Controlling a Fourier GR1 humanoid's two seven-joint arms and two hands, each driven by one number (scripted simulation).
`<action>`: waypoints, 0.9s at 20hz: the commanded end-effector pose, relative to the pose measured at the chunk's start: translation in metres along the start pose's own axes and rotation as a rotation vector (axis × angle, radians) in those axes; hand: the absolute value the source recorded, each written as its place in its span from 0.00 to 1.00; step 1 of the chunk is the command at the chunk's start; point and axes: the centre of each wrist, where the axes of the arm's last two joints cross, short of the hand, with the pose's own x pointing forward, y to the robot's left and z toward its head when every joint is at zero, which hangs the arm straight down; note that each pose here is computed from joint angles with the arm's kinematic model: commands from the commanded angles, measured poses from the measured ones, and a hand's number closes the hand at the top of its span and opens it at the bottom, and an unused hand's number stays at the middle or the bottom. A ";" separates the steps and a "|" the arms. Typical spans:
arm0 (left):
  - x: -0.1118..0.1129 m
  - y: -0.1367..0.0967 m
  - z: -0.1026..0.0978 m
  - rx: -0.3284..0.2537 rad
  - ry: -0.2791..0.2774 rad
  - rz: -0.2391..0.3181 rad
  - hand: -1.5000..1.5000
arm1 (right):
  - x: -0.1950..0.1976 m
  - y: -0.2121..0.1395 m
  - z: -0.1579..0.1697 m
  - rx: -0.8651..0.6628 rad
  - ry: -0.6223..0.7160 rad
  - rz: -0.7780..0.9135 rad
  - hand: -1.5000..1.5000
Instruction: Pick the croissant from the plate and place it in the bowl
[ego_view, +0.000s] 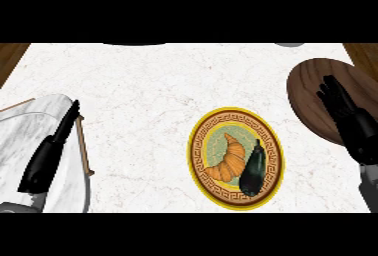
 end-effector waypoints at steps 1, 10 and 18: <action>-0.002 0.013 0.004 0.040 0.039 0.032 0.50 | 0.021 0.026 0.005 -0.065 -0.054 0.019 1.00; -0.006 0.028 -0.005 0.229 0.199 0.198 0.50 | -0.024 -0.007 0.051 -0.502 0.278 0.474 0.00; 0.007 0.035 -0.015 0.246 0.204 0.222 0.50 | -0.025 0.086 0.109 -0.511 0.226 0.528 0.00</action>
